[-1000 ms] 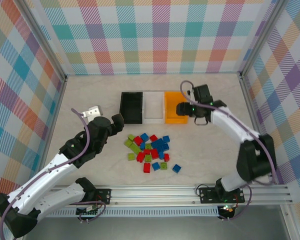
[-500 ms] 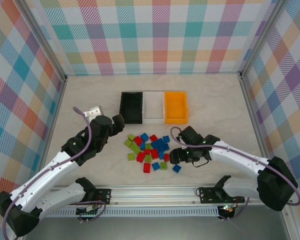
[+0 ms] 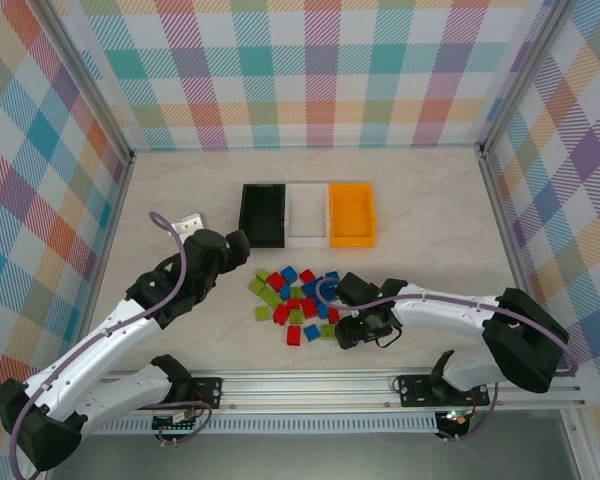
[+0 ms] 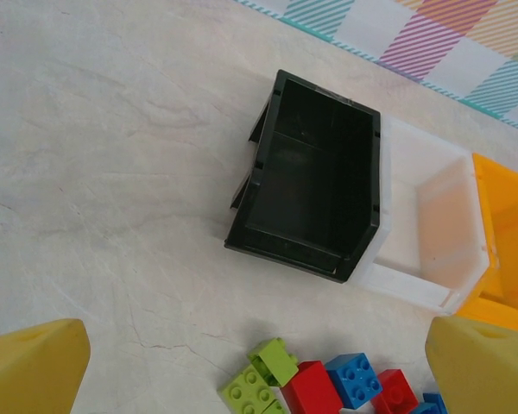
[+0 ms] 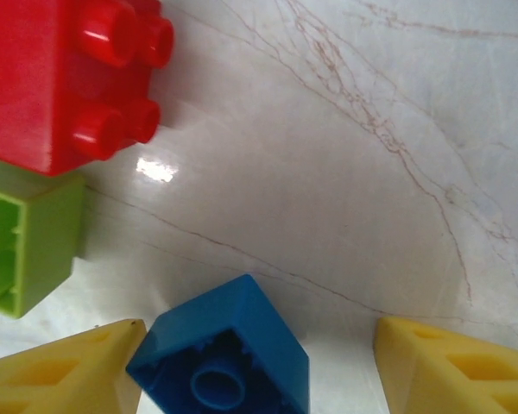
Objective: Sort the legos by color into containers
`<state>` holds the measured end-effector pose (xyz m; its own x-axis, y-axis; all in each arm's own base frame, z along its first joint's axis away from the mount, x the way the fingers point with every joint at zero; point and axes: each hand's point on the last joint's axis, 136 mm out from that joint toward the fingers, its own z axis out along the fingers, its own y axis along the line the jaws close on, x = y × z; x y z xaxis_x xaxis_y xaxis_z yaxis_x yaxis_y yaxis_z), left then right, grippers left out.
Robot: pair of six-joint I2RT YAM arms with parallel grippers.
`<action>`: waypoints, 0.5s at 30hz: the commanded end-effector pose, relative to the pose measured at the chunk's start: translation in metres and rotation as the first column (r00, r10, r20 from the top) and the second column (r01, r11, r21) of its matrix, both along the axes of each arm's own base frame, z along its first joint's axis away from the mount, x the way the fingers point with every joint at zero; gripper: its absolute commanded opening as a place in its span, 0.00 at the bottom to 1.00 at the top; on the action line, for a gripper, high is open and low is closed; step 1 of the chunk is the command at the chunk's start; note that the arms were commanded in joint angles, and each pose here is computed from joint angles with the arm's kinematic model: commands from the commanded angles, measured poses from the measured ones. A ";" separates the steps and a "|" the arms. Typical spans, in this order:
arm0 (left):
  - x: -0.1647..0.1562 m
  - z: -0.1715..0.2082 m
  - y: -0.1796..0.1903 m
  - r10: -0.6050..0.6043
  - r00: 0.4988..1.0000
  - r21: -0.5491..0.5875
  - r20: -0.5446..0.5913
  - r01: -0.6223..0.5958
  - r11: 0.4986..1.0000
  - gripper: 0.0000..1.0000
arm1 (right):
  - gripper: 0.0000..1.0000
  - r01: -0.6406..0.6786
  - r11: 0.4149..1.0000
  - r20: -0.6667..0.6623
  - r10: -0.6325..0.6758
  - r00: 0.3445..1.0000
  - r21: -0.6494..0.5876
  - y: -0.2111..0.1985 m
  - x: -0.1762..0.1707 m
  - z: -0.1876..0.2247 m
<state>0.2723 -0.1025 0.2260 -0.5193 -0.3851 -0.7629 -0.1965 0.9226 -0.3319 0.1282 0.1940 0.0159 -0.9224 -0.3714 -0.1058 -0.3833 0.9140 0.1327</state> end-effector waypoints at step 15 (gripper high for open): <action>0.000 0.000 0.004 0.008 1.000 0.011 -0.001 -0.008 1.000 1.00 | 0.33 -0.008 1.000 0.091 0.006 0.996 0.020 0.012 0.016 0.016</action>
